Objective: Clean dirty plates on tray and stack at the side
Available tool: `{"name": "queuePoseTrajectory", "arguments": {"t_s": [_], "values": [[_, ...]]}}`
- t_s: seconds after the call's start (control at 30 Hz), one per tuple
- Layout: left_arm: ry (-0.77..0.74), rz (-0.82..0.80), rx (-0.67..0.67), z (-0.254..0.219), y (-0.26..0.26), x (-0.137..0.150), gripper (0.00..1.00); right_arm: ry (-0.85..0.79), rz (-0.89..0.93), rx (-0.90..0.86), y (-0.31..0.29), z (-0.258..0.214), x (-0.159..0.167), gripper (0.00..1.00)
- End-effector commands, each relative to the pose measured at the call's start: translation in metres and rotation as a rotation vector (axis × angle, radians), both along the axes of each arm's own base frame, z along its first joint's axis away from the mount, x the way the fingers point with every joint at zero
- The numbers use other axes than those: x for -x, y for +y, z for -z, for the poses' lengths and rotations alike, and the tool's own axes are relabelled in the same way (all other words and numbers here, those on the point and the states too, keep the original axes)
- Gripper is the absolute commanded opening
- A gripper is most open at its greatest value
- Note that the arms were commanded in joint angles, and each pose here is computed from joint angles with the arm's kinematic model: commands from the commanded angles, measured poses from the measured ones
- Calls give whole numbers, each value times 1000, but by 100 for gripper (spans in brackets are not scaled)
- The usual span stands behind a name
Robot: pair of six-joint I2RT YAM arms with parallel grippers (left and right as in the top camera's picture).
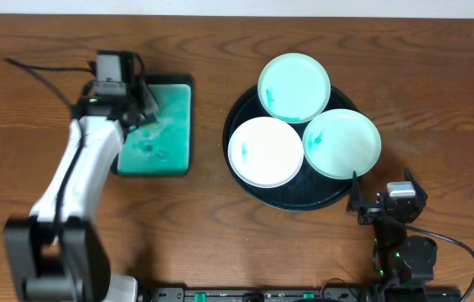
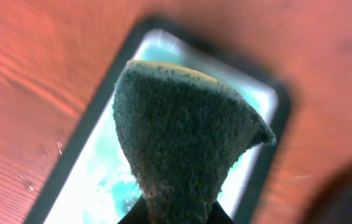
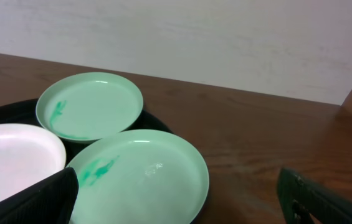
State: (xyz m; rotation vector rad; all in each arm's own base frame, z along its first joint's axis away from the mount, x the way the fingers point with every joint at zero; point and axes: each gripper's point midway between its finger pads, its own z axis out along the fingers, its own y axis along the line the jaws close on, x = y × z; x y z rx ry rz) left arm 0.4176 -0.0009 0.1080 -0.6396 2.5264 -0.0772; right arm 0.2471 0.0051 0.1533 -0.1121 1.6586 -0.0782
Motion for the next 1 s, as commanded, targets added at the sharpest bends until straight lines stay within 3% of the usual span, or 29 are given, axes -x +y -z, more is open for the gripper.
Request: {"name": "queuePoseTrajectory", "arguments": {"t_s": [0.0,0.1,0.23,0.37,0.47,0.57,0.77,0.83,0.97], "values": [[123,17,-34,46,5,11,7,4,-20,10,4,1,0,99],[97,37,-27,36,2,8,7,4,-20,10,4,1,0,99],[-31,101,2,-15,-8,1,7,4,-20,10,4,1,0,99],[-166,101,1,-68,-8,7,8,4,-20,10,4,1,0,99],[-195,102,0,-82,-8,12,7,4,-20,10,4,1,0,99],[-144,100,-3,-61,-8,16,7,4,-20,10,4,1,0,99],[98,100,2,50,-7,20,7,4,-20,10,4,1,0,99],[131,104,12,53,-9,24,7,4,-20,10,4,1,0,99],[41,134,60,14,-19,13,7,4,-20,10,4,1,0,99]]}}
